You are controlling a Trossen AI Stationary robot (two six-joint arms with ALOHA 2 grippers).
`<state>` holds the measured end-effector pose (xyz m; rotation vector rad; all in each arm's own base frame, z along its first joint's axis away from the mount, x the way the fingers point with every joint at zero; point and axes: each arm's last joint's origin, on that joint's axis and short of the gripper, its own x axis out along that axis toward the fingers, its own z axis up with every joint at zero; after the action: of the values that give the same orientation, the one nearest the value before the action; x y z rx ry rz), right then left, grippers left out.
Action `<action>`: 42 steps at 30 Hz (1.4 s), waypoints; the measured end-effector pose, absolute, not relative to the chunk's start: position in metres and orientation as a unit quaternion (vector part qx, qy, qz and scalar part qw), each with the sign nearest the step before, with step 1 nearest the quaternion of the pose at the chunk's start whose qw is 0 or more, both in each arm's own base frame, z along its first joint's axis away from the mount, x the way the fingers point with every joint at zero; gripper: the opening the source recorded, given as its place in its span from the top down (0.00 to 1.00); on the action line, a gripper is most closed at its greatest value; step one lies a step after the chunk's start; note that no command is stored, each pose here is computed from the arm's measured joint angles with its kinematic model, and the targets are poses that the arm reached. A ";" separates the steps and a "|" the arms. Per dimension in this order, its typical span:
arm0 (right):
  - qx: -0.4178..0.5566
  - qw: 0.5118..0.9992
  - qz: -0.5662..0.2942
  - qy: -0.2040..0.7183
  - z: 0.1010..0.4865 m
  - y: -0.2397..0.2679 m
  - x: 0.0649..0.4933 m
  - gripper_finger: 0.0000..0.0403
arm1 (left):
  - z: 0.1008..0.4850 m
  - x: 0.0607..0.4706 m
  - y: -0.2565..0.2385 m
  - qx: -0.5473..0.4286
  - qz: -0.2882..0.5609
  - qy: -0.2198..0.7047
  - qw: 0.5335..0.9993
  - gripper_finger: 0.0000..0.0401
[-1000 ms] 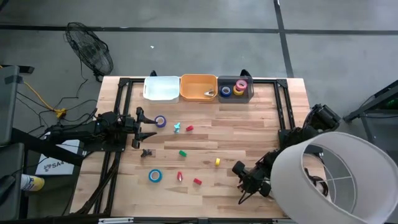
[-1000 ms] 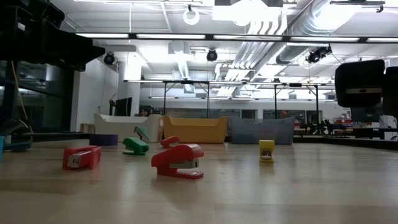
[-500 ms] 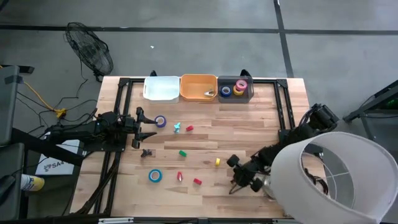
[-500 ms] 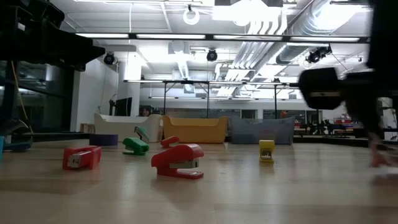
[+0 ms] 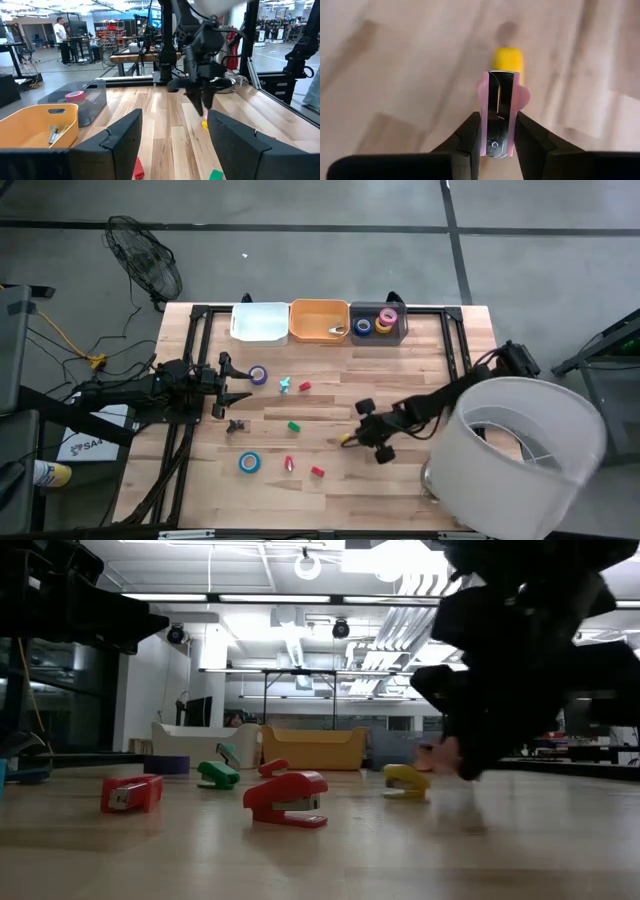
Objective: Pick and place Stapler, Stapler remover, tape
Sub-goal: Put the pink staple remover into the orange bin
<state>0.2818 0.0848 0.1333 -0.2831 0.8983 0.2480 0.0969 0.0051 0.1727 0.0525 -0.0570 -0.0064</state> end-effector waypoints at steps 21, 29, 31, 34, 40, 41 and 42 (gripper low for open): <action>-0.126 0.898 0.058 0.417 0.137 0.052 0.293 0.80 | 0.173 0.097 0.005 0.026 -0.003 -0.028 0.999 0.45; -0.123 0.904 0.020 0.409 0.139 0.037 0.297 0.80 | 0.173 0.097 0.005 0.026 -0.003 -0.028 0.999 0.45; -0.119 0.907 0.012 0.403 0.139 0.033 0.299 0.80 | 0.173 0.097 0.005 0.026 -0.003 -0.028 0.999 0.45; -0.115 0.911 0.001 0.396 0.141 0.026 0.301 0.80 | 0.173 0.097 0.005 0.026 -0.003 -0.028 0.999 0.45; -0.101 0.917 -0.026 0.385 0.143 0.008 0.304 0.80 | 0.173 0.097 0.005 0.026 -0.004 -0.029 0.999 0.45; -0.099 0.918 -0.032 0.383 0.143 0.004 0.304 0.80 | 0.173 0.097 0.005 0.026 -0.004 -0.029 0.999 0.45; -0.097 0.919 -0.037 0.380 0.144 0.001 0.305 0.80 | 0.173 0.097 0.005 0.026 -0.004 -0.028 0.999 0.45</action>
<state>0.3048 0.0009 0.1438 -0.1985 0.7810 -0.0762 0.0969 0.0051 0.1726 0.0523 -0.0566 -0.0070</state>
